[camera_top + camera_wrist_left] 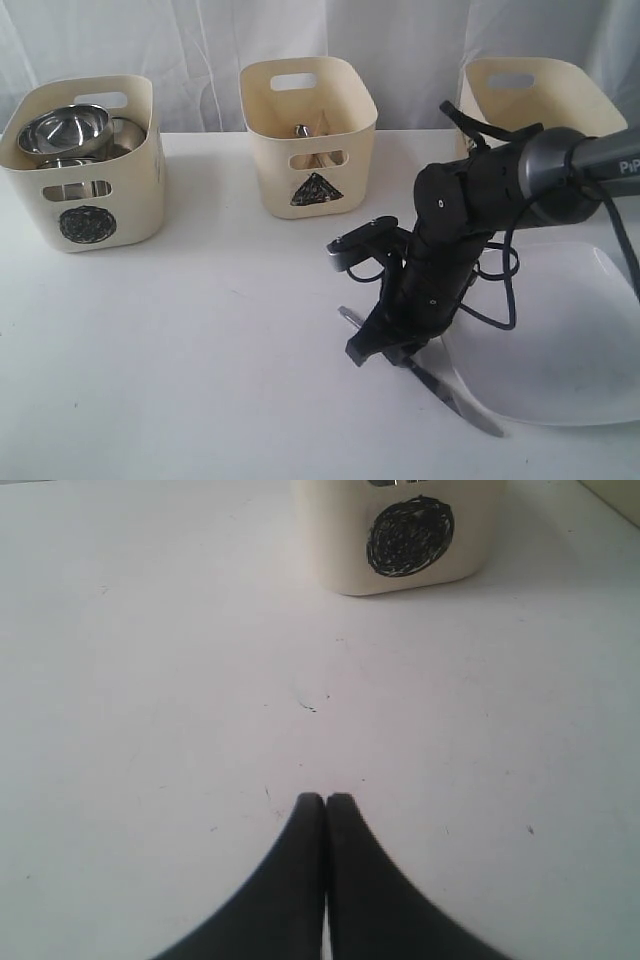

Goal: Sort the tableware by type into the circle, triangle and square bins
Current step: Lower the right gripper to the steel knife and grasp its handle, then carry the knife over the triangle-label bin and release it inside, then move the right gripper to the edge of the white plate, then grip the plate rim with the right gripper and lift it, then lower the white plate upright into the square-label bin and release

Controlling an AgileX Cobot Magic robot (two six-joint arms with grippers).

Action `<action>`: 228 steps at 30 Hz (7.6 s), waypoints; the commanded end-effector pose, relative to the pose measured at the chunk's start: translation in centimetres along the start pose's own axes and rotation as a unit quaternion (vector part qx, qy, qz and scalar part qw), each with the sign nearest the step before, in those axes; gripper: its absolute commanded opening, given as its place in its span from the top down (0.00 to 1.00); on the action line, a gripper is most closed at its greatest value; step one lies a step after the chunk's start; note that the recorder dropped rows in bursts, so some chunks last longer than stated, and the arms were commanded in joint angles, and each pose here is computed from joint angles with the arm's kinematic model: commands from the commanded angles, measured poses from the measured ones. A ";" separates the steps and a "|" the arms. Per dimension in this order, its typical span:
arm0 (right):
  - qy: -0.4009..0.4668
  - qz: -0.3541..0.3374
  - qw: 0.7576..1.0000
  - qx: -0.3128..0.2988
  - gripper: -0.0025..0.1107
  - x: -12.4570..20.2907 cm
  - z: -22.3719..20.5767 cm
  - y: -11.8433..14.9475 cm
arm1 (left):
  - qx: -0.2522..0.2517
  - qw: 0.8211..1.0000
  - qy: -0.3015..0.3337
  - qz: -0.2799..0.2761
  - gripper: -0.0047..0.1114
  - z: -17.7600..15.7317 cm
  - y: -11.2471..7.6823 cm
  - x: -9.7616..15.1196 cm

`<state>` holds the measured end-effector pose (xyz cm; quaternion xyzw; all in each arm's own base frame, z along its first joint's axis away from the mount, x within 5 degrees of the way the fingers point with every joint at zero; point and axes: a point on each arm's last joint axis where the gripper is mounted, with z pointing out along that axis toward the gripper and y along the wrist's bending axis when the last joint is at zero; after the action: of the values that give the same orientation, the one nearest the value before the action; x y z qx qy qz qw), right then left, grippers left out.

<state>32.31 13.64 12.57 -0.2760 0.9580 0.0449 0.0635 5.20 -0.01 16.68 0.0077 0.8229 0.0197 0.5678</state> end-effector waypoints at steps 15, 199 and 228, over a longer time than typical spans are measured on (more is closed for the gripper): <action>-0.058 0.020 0.998 0.002 0.98 -3.2 -4.7 -0.1 | 0.001 1.000 -0.001 -0.001 0.95 0.0 0.0 0.0; -0.381 0.467 0.730 -0.322 0.98 16.4 -14.2 -17.7 | 0.001 1.000 -0.001 -0.001 0.95 0.0 0.0 0.0; -0.542 0.457 0.705 0.016 0.98 11.6 -22.5 -32.0 | 0.001 1.000 -0.001 -0.001 0.95 0.0 0.0 0.0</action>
<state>36.68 -22.67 32.18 0.2895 0.7455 0.2294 0.5548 5.20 -0.01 16.68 0.0077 0.8229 0.0197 0.5678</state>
